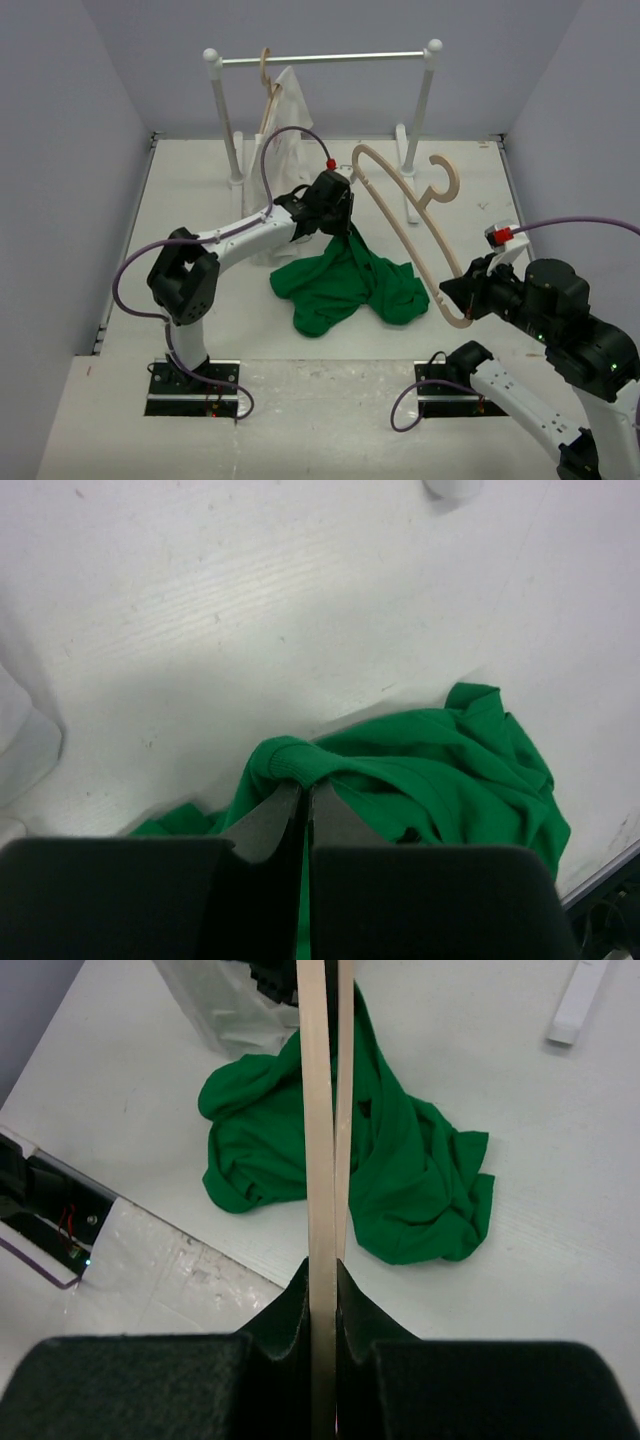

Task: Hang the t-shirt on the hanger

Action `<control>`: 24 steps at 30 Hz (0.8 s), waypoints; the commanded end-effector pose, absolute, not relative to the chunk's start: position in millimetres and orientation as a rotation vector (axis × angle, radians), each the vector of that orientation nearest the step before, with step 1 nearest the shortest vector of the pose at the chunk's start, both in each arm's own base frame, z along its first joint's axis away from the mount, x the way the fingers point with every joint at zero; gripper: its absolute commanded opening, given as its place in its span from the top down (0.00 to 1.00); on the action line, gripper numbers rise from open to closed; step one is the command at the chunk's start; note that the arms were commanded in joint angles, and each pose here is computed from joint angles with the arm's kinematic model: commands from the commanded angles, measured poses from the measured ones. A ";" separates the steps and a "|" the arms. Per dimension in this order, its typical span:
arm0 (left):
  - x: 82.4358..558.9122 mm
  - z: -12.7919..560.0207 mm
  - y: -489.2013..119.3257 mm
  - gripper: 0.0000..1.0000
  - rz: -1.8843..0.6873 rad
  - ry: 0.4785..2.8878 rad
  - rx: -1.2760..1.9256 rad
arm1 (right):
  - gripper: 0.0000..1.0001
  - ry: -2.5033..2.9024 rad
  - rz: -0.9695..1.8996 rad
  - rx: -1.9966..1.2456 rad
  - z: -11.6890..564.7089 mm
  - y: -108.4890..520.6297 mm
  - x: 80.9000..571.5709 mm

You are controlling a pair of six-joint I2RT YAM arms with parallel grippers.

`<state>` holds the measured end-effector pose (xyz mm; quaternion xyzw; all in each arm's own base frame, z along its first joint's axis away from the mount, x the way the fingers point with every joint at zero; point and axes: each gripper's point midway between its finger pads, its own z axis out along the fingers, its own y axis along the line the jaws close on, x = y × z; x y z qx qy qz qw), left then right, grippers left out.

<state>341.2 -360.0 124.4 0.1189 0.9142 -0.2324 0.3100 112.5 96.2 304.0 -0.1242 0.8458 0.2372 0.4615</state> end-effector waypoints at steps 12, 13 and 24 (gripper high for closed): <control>392.2 161.2 -354.7 1.00 -0.671 2.367 0.184 | 1.00 2.330 0.511 -0.196 257.4 90.5 108.5; 394.2 160.2 -353.8 1.00 -0.668 2.368 0.181 | 1.00 2.341 0.517 -0.198 255.4 91.9 107.8; 383.2 168.8 -361.7 1.00 -0.761 2.357 0.242 | 1.00 2.375 0.533 -0.250 250.4 104.4 117.0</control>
